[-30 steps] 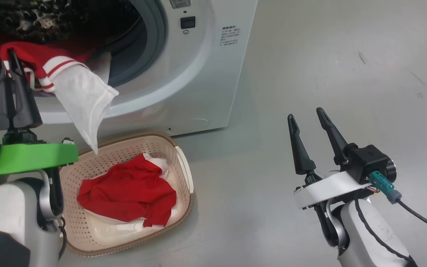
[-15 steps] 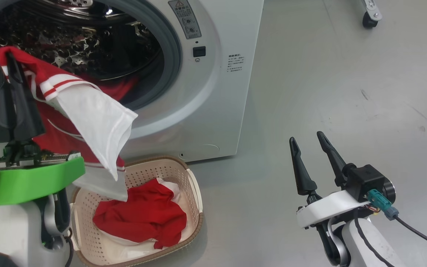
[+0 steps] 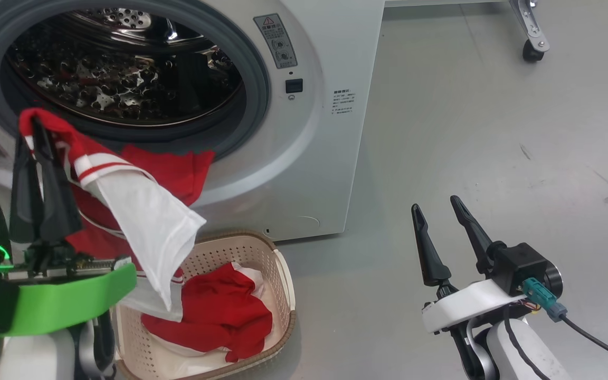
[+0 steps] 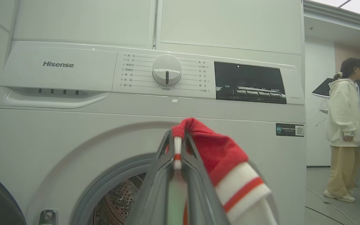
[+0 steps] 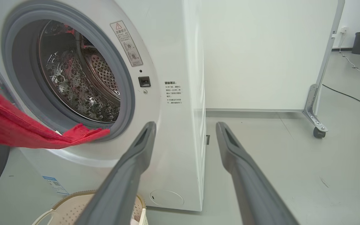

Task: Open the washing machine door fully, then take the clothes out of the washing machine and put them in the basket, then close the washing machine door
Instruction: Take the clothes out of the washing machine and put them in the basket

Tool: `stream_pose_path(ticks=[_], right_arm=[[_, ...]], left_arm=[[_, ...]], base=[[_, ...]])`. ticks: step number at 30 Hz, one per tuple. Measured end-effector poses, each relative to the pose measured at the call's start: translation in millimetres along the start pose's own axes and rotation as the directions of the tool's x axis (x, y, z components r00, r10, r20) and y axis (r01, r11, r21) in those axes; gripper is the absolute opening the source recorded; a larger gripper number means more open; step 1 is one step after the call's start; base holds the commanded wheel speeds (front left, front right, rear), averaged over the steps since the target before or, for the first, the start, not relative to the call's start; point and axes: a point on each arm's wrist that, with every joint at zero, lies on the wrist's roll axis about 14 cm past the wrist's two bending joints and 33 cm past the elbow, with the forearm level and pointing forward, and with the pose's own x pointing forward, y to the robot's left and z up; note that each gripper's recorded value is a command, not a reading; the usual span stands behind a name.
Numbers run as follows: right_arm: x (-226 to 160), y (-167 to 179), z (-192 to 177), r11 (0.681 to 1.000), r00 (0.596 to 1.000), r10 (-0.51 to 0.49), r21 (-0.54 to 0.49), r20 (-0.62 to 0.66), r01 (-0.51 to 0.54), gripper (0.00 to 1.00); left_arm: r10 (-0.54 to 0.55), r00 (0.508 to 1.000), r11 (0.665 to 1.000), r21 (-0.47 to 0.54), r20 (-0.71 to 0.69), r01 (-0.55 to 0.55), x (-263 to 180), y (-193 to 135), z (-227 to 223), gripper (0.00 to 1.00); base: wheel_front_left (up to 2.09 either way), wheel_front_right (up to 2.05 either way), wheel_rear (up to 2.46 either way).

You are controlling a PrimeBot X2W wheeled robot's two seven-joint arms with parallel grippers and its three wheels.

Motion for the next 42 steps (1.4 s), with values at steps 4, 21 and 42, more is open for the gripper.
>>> stream_pose_path(ticks=[4,21,42], right_arm=[[1.8,1.4,-1.6,1.0,1.0,0.007,0.003,-0.003,-0.007,1.0],[14.2,-4.0,-21.6,1.0,0.999,0.002,0.015,-0.051,-0.001,1.0],[61.9,-36.2,-65.6,0.999,0.992,-0.033,0.005,-0.121,0.034,1.0]], left_arm=[[0.03,0.993,1.0,-0.001,-0.112,-0.031,-18.0,7.0,-29.2,0.0],[0.091,0.871,0.99,-0.049,-0.482,-0.13,-76.3,21.1,-146.4,0.0],[0.129,0.533,0.966,-0.014,-0.836,-0.256,-139.8,46.6,-321.5,0.0]], base=[[0.0,0.0,0.0],[0.0,0.0,0.0],[0.0,0.0,0.0]])
